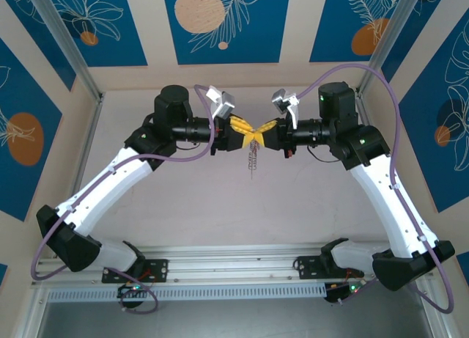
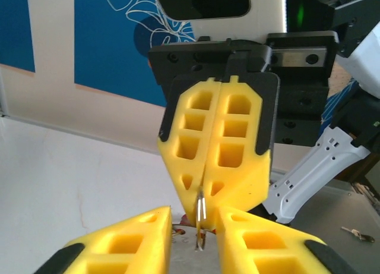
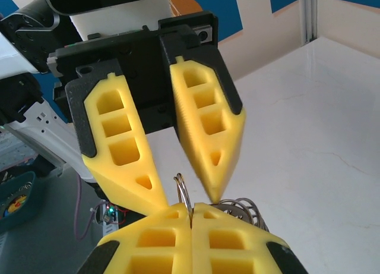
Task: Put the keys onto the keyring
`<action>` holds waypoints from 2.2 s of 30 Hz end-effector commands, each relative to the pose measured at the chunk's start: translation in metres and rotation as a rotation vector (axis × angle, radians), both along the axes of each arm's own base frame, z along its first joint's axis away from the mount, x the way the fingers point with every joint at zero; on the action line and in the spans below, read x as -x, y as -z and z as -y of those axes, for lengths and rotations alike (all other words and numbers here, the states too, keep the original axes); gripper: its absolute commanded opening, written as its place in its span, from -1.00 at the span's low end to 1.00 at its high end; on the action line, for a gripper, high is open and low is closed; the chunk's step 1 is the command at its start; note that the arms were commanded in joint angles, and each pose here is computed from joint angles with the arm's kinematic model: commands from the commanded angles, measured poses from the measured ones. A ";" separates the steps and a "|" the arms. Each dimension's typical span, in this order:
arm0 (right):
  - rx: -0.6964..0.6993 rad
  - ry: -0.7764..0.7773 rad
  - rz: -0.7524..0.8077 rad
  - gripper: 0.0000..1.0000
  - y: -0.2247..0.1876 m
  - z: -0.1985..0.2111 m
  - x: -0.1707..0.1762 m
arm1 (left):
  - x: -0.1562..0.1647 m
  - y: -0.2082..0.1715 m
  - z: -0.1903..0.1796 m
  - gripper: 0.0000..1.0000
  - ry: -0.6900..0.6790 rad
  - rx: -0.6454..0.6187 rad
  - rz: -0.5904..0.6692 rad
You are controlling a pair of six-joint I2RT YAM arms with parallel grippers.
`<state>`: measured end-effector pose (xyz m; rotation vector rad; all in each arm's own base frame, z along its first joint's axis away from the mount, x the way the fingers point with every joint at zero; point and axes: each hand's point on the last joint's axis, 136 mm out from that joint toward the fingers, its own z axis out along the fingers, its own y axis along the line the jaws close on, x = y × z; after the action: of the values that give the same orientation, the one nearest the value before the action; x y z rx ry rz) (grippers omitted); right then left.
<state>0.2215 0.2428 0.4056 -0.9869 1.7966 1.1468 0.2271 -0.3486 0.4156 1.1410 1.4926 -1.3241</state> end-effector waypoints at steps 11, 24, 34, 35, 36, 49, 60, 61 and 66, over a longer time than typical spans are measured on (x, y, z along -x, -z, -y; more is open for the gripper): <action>-0.041 -0.008 0.010 -0.72 -0.011 -0.001 0.002 | -0.005 -0.029 0.000 -1.00 -0.021 0.135 0.009; -0.208 0.183 0.059 -0.32 -0.033 0.048 0.005 | -0.005 -0.063 -0.018 -1.00 -0.117 0.313 -0.001; -0.293 0.155 0.051 -0.19 -0.022 0.038 0.002 | 0.004 -0.071 -0.017 -1.00 -0.091 0.338 -0.015; -0.294 0.147 0.053 -0.18 -0.023 0.035 0.002 | 0.006 -0.071 -0.016 -1.00 -0.087 0.338 -0.015; -0.295 0.142 0.053 -0.16 -0.023 0.033 0.002 | 0.006 -0.070 -0.016 -1.00 -0.086 0.337 -0.016; -0.287 0.104 0.070 -0.02 -0.027 0.009 -0.004 | 0.008 -0.069 -0.009 -1.00 -0.071 0.334 -0.022; -0.276 0.105 0.083 -0.17 -0.031 0.000 -0.013 | 0.008 -0.067 -0.004 -1.00 -0.061 0.331 -0.026; -0.274 0.105 0.082 -0.29 -0.030 0.000 -0.013 | 0.009 -0.068 -0.004 -1.00 -0.060 0.333 -0.024; -0.260 0.103 0.082 -0.71 -0.027 0.002 -0.009 | 0.007 -0.069 -0.005 -1.00 -0.076 0.338 -0.022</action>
<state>0.2352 0.2429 0.4238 -0.7574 1.5910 1.2431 0.2275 -0.3449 0.4662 0.8462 1.3297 -1.4678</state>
